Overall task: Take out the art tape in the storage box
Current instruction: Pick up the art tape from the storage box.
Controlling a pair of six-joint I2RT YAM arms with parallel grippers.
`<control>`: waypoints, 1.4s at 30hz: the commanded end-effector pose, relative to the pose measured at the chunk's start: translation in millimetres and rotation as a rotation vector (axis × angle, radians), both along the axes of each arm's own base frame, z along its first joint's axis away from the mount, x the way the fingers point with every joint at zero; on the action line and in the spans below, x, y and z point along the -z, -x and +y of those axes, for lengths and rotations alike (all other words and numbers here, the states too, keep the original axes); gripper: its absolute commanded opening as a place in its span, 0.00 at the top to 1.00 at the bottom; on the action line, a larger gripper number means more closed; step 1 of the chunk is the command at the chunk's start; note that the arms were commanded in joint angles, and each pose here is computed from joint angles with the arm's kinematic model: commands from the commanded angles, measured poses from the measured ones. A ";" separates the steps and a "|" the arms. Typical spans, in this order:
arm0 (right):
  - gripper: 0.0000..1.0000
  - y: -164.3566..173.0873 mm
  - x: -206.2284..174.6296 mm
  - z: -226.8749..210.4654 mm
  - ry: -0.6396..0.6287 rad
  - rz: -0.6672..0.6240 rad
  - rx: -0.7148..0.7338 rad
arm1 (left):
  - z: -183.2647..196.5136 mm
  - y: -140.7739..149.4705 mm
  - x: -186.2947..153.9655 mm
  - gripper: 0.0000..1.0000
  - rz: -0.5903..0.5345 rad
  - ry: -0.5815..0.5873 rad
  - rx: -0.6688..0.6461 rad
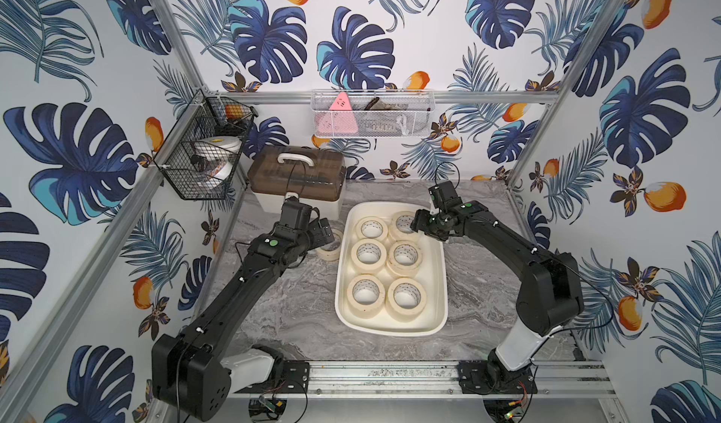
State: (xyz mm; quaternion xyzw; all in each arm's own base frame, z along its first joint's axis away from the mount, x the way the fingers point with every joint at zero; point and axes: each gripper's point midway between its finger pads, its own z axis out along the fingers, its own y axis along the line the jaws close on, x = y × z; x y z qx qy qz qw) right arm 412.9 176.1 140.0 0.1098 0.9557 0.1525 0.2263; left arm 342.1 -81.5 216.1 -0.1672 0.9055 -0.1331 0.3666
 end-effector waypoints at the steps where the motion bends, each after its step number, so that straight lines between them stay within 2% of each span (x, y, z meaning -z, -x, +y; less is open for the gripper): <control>1: 0.30 -17.0 3.0 -1.3 0.009 -0.025 0.024 | -3.0 11.1 -2.9 0.01 0.010 0.010 0.034; 11: 0.33 -39.4 45.4 -10.6 0.059 0.043 0.056 | -3.4 17.7 -5.2 0.01 -0.003 0.017 0.049; 24: 0.43 -46.5 67.6 -17.9 0.086 0.081 0.060 | -5.7 14.9 2.9 0.01 -0.007 0.028 0.052; 27: 0.51 -47.5 67.3 -17.6 0.080 0.082 0.056 | -6.3 14.5 1.9 0.03 -0.013 0.031 0.054; 37: 0.91 -47.9 51.7 -15.7 0.073 0.057 0.031 | -8.6 13.7 2.2 0.12 -0.018 0.034 0.068; 40: 0.99 -47.1 35.0 -15.3 0.064 0.024 0.026 | -8.2 13.9 -3.0 0.12 -0.032 0.030 0.072; 42: 1.00 -45.8 23.1 -13.1 0.050 0.004 0.015 | -7.6 14.3 -6.6 0.11 -0.041 0.027 0.076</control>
